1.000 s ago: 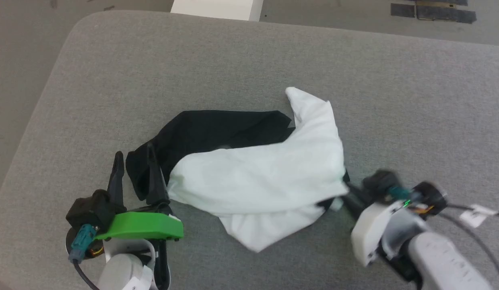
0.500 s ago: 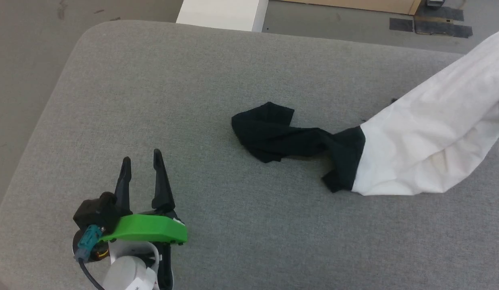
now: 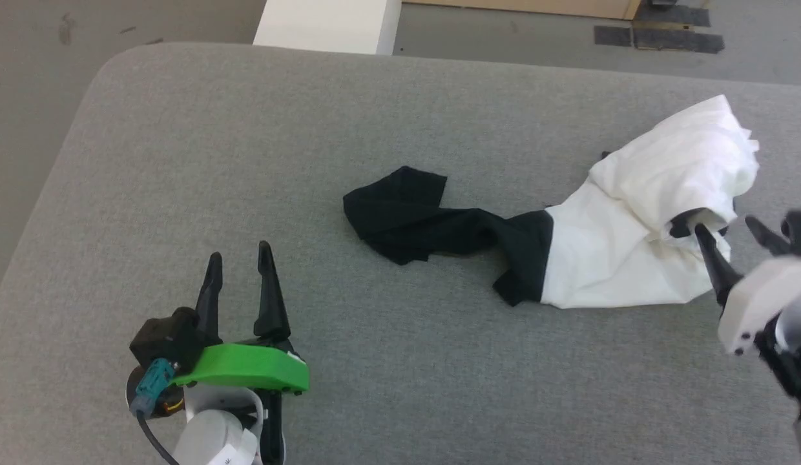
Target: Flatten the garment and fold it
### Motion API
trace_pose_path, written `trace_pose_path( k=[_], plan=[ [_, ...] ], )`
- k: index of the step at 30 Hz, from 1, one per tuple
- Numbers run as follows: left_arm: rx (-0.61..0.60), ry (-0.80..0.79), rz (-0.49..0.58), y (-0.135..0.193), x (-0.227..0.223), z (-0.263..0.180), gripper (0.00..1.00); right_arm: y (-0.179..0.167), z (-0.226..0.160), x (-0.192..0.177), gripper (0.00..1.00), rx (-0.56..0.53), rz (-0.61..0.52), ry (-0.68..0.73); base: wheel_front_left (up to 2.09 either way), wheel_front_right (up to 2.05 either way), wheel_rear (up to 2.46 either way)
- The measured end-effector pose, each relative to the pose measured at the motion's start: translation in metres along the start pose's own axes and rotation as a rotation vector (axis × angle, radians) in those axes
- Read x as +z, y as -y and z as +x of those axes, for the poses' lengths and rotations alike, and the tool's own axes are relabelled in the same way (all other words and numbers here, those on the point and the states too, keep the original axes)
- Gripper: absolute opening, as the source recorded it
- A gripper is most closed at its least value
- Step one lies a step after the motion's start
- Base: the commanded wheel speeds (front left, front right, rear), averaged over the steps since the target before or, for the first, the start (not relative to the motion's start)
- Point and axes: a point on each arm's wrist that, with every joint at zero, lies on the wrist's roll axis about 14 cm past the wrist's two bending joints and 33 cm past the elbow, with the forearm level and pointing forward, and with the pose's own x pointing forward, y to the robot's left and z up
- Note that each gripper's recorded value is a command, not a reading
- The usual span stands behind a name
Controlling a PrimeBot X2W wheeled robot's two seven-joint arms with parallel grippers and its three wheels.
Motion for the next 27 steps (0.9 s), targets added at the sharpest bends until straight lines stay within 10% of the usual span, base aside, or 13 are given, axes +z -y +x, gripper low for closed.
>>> trace_pose_path(
  k=[6,13,25,26,27],
  plan=[
    [-0.154,-0.04,-0.046,0.047,-0.012,-0.002,1.0,-0.002,-0.05,-0.006,1.0,-0.085,0.152,0.155,0.0,0.0,0.0],
    [-0.543,-0.273,-0.07,0.18,-0.052,0.002,1.0,-0.019,-0.093,-0.013,1.0,-0.121,0.204,0.251,0.0,0.0,0.0],
    [-0.567,-0.789,0.101,0.227,-0.139,-0.006,1.0,0.005,-0.119,-0.032,1.0,-0.229,0.249,0.243,0.0,0.0,0.0],
    [-0.573,-0.791,0.105,0.229,-0.14,-0.006,0.92,0.008,-0.121,-0.033,1.0,-0.239,0.251,0.243,0.0,0.0,0.0],
    [-0.577,-0.781,0.1,0.23,-0.139,-0.003,0.16,0.009,-0.122,-0.035,1.0,-0.247,0.256,0.24,0.0,0.0,0.0]
  ],
)
